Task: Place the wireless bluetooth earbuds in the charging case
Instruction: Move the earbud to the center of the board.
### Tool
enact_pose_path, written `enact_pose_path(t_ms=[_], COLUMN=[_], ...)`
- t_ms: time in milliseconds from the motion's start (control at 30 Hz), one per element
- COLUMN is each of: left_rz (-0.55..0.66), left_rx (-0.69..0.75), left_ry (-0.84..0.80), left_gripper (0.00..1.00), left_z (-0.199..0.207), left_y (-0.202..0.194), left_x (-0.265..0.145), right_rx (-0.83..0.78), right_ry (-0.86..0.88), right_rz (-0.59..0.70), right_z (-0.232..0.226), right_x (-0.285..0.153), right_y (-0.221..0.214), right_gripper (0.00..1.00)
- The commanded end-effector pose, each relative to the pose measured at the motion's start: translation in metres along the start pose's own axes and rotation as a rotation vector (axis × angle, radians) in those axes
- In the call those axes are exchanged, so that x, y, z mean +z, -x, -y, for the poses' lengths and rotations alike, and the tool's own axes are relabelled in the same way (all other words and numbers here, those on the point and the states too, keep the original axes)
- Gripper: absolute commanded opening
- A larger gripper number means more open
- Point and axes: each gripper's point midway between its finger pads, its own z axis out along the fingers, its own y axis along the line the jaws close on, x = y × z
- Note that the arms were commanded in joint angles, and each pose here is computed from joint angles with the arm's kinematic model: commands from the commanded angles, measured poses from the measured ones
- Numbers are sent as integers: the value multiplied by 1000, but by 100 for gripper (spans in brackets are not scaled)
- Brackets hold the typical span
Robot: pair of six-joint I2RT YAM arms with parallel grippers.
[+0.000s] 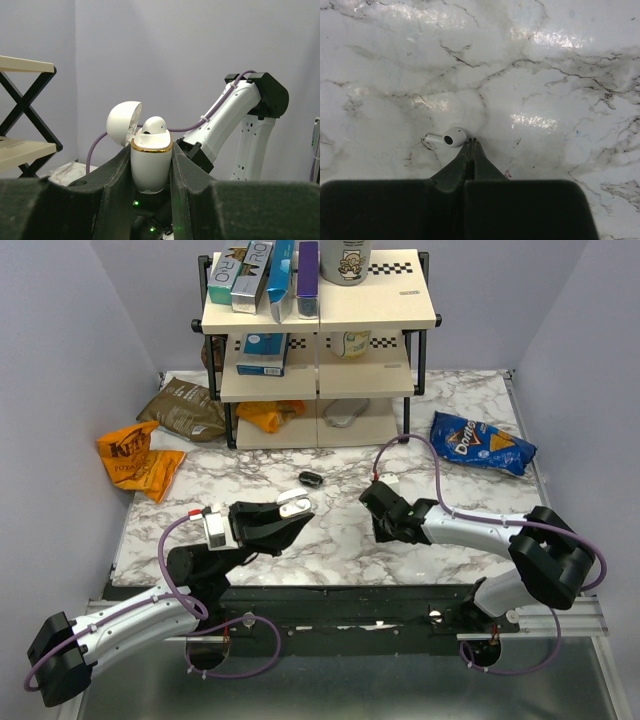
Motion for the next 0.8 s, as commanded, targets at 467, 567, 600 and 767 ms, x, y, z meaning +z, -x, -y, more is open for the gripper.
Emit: enact_pose_path(t_ms=[467, 567, 600, 767], left_rz=[0, 1, 1, 4], left_rx=[18, 15, 15, 19], left_ry=[15, 15, 15, 16], left_gripper=[0, 0, 0, 0], left_z=[-3, -2, -2, -3], left_y=[-2, -2, -2, 0], left_x=[-3, -3, -3, -3], right_rx=[-103, -124, -123, -60], right_ry=[40, 43, 36, 0], right_rz=[44, 56, 64, 104], right_z=[-20, -24, -24, -10], right_x=[19, 20, 19, 4], right_y=[39, 47, 51, 64], right_gripper=[8, 13, 16, 31])
